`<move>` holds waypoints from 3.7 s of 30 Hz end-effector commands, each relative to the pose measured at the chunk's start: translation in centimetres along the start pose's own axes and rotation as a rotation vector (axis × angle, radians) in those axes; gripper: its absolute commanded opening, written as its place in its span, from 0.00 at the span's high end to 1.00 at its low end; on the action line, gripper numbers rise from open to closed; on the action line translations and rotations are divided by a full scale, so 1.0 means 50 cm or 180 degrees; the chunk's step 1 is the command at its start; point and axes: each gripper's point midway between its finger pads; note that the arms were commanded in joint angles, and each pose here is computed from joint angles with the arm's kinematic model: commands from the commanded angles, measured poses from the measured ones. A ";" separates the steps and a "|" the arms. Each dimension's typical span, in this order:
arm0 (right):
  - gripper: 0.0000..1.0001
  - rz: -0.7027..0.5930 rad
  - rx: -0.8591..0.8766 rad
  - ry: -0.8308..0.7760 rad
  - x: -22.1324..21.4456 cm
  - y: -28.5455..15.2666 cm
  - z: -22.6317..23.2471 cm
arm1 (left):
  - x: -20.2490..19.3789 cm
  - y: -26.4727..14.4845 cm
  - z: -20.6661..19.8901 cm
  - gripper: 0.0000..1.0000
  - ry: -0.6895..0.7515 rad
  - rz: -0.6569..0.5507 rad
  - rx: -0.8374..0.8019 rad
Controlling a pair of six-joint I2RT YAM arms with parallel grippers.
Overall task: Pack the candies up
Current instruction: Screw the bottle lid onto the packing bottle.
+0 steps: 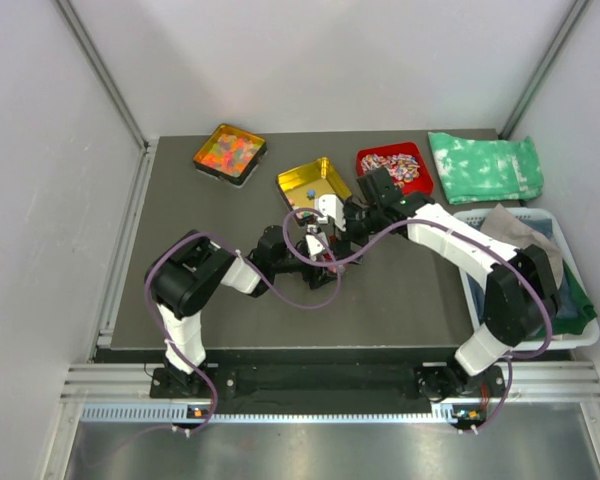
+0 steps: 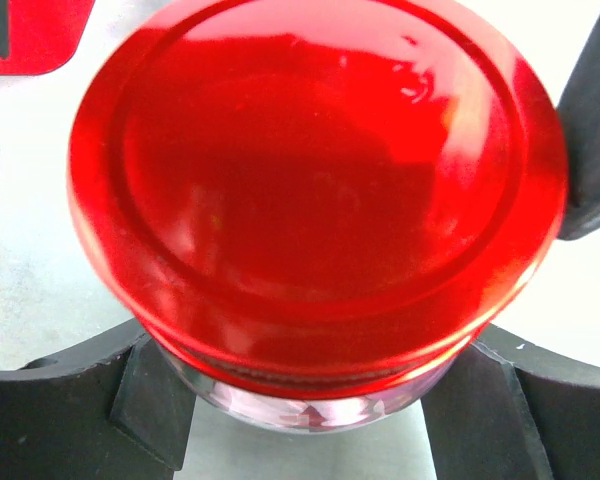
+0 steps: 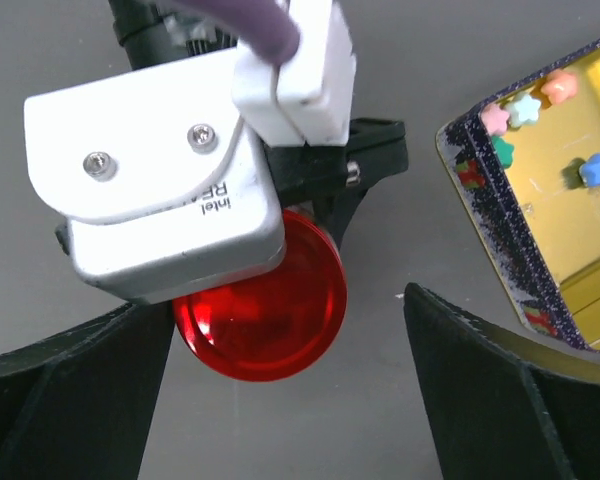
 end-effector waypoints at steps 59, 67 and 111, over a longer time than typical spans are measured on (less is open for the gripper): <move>0.01 -0.0229 -0.0911 0.0925 0.081 -0.037 -0.012 | -0.092 -0.009 -0.035 0.41 -0.0248 0.0468 -0.0117; 0.01 -0.0284 -0.0548 0.0686 0.056 -0.064 -0.021 | -0.094 -0.009 -0.034 0.41 -0.0249 0.0477 -0.0115; 0.15 -0.0002 0.0056 -0.0278 0.000 -0.054 0.095 | -0.102 -0.006 -0.032 0.41 -0.0294 0.0538 -0.0109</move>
Point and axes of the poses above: each gripper's point midway between its finger pads, its own y axis out along the fingers, its own z axis along the line the jaws close on, x = y × z, and after that the axes turned 2 degrees about y, right-handed
